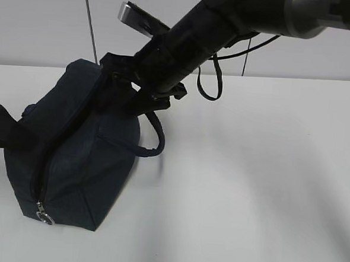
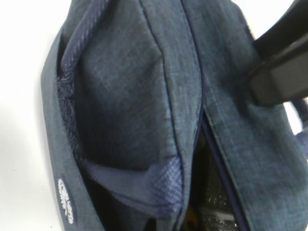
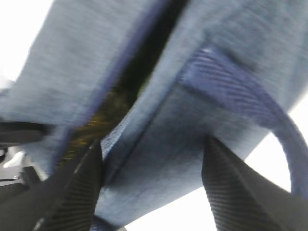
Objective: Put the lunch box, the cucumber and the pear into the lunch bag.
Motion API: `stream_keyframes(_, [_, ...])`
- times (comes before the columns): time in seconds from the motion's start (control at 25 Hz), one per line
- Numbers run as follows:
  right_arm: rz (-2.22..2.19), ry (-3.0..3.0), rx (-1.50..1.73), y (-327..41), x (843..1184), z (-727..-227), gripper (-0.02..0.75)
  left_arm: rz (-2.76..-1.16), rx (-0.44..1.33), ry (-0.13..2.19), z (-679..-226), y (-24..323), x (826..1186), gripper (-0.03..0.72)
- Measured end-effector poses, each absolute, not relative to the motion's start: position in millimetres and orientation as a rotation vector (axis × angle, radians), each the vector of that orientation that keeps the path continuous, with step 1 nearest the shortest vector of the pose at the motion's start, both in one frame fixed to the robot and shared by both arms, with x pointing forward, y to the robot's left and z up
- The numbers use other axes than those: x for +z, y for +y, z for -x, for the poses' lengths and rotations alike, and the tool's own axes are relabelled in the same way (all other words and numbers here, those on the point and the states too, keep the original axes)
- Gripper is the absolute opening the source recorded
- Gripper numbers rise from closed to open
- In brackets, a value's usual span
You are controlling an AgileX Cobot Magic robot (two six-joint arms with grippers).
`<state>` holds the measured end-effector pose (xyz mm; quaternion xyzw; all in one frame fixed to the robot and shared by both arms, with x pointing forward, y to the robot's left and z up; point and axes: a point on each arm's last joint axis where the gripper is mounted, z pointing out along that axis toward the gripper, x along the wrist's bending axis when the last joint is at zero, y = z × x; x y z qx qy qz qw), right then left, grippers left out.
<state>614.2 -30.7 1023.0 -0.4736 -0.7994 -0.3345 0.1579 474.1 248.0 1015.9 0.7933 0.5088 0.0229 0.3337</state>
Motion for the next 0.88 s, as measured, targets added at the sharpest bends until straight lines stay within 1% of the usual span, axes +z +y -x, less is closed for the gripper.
stream_keyframes(0.12, [1.403,-2.294,-0.895,-32,1013,-617,0.498,-2.071,0.06,1.328,-474,248,1016,-0.017])
stream_keyframes(0.16, [1.41,-2.293,-0.878,-32,1008,-618,0.488,-2.071,0.06,1.328,-474,248,1016,-0.017])
stream_keyframes(0.2, [1.413,-2.295,-0.871,-32,1006,-618,0.462,-2.071,0.06,1.328,-474,248,1016,-0.017])
stream_keyframes(0.28, [1.404,-2.306,-0.867,-32,1004,-618,0.349,-2.071,0.061,1.329,-474,248,1016,-0.017])
stream_keyframes(0.36, [1.396,-2.323,-0.871,-32,1004,-619,0.153,-2.07,0.06,1.329,-474,248,1016,-0.017])
stream_keyframes(0.4, [1.396,-2.329,-0.872,-33,1004,-619,0.08,-2.068,0.058,1.329,-474,248,1016,-0.017])
stream_keyframes(0.44, [1.396,-2.339,-0.875,-33,1004,-620,0.045,-2.066,0.057,1.33,-474,248,1016,-0.017])
stream_keyframes(0.52, [1.401,-2.362,-0.869,-36,1004,-621,0.019,-2.061,0.053,1.331,-474,247,1016,-0.017])
stream_keyframes(0.64, [1.418,-2.389,-0.876,-46,1011,-623,0.015,-2.05,0.044,1.331,-475,247,1017,-0.017])
stream_keyframes(0.8, [1.488,-2.382,-0.887,-71,1018,-617,0.013,-2.043,0.04,1.314,-485,243,1023,-0.017])
stream_keyframes(0.88, [1.504,-2.393,-0.905,-83,1022,-610,0.013,-2.051,0.036,1.286,-493,236,1026,-0.017])
